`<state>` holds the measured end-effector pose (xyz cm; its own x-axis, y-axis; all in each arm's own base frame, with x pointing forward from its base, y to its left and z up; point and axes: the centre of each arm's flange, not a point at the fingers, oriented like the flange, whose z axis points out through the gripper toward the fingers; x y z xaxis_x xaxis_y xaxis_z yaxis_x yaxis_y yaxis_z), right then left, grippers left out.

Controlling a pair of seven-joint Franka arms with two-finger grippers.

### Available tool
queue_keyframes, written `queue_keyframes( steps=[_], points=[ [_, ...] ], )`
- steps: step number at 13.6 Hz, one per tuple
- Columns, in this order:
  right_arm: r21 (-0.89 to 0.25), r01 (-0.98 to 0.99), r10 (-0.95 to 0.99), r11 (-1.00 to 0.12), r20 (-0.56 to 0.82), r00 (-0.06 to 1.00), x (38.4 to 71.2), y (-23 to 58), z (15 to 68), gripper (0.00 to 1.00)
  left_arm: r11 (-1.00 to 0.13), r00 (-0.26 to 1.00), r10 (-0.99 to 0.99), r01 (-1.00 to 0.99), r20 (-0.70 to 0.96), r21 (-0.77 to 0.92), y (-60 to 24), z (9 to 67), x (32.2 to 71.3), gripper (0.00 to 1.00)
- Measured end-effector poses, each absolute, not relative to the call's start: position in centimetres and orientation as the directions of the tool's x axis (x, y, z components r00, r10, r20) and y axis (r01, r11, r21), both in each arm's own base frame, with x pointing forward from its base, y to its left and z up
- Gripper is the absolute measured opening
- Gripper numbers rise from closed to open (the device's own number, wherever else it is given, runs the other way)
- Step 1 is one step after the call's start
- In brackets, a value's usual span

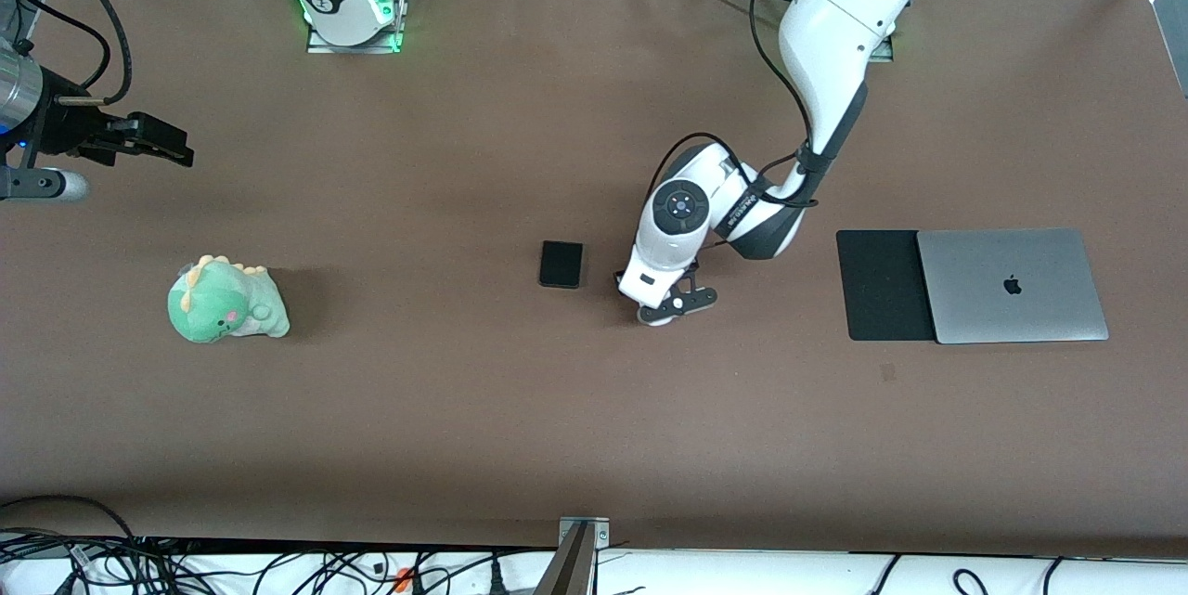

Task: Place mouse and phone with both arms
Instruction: 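Close the left gripper on the white mouse and lift it, then carry the mouse with the left gripper onto the black mouse pad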

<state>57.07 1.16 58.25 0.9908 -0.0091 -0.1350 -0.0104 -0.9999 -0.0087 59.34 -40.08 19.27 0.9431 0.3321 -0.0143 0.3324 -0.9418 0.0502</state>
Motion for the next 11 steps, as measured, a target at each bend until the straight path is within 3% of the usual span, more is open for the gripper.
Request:
queue_keyframes(
  steps=[6, 11],
  points=[
    [-0.010, -0.002, -0.001, -1.000, -0.146, 0.989, 57.3, 1.4, 57.6, 1.00, -0.931, 0.931, 0.365, 0.365, 0.002, 0.004, -24.3, 26.6, 66.7, 0.63],
    [-0.012, 0.020, 0.022, -1.000, -0.164, 0.986, 57.6, 2.6, 56.7, 1.00, -0.969, 0.968, 0.247, 0.245, -0.037, -0.037, -8.1, 27.8, 66.3, 0.63]
  ],
)
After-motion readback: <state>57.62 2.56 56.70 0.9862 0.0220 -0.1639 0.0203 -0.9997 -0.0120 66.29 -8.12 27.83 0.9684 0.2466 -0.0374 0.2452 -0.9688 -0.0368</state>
